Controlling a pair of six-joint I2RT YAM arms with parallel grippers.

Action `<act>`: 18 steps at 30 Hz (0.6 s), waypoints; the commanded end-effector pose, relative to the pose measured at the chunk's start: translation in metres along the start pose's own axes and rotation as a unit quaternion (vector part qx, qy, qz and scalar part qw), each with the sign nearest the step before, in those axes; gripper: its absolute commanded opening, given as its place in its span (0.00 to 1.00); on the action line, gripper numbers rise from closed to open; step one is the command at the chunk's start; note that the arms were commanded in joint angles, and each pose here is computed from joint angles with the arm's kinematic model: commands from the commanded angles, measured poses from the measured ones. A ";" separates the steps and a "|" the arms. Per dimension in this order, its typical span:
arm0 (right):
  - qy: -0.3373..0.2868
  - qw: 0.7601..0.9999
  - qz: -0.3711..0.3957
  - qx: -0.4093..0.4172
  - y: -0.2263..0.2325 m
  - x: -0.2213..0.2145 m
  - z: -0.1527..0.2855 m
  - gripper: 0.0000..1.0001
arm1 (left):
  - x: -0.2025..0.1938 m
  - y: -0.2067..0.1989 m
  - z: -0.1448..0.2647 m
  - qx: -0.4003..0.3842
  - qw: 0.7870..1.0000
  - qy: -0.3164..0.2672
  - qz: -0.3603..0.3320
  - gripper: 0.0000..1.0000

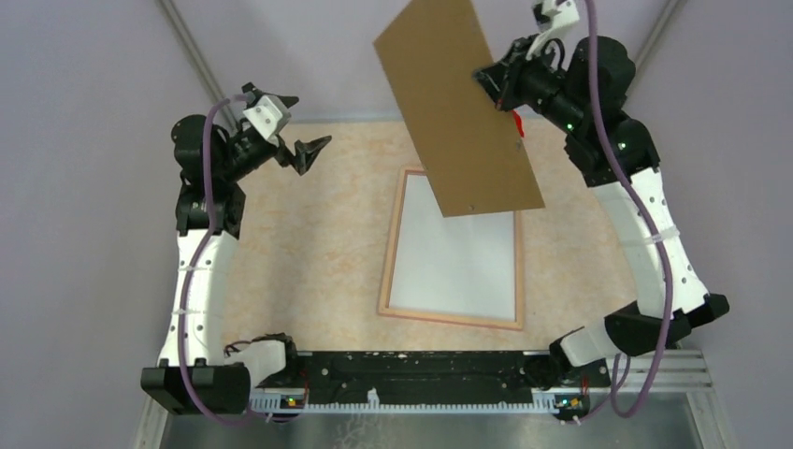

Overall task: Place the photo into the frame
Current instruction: Turn over the photo frame item on the photo frame.

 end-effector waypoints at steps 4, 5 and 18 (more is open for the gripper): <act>0.066 0.940 -0.326 -0.072 -0.052 -0.055 0.028 0.00 | -0.066 -0.006 -0.010 -0.037 0.982 0.124 0.138 0.99; 0.074 0.928 -0.360 -0.069 -0.057 -0.069 0.033 0.00 | -0.080 -0.010 -0.011 -0.045 0.976 0.145 0.159 0.99; 0.067 0.843 -0.528 -0.080 -0.084 -0.233 0.080 0.00 | -0.205 -0.061 -0.039 -0.132 0.918 0.290 0.238 0.96</act>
Point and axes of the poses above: each gripper's point midway between its finger pads, its own z axis back along the fingers, its own y axis along the line the jaws close on, x = y × z, the point moved 9 cm from there along z, back along the fingers, and after that the axes turned 1 degree about z, right-handed, at the moved point
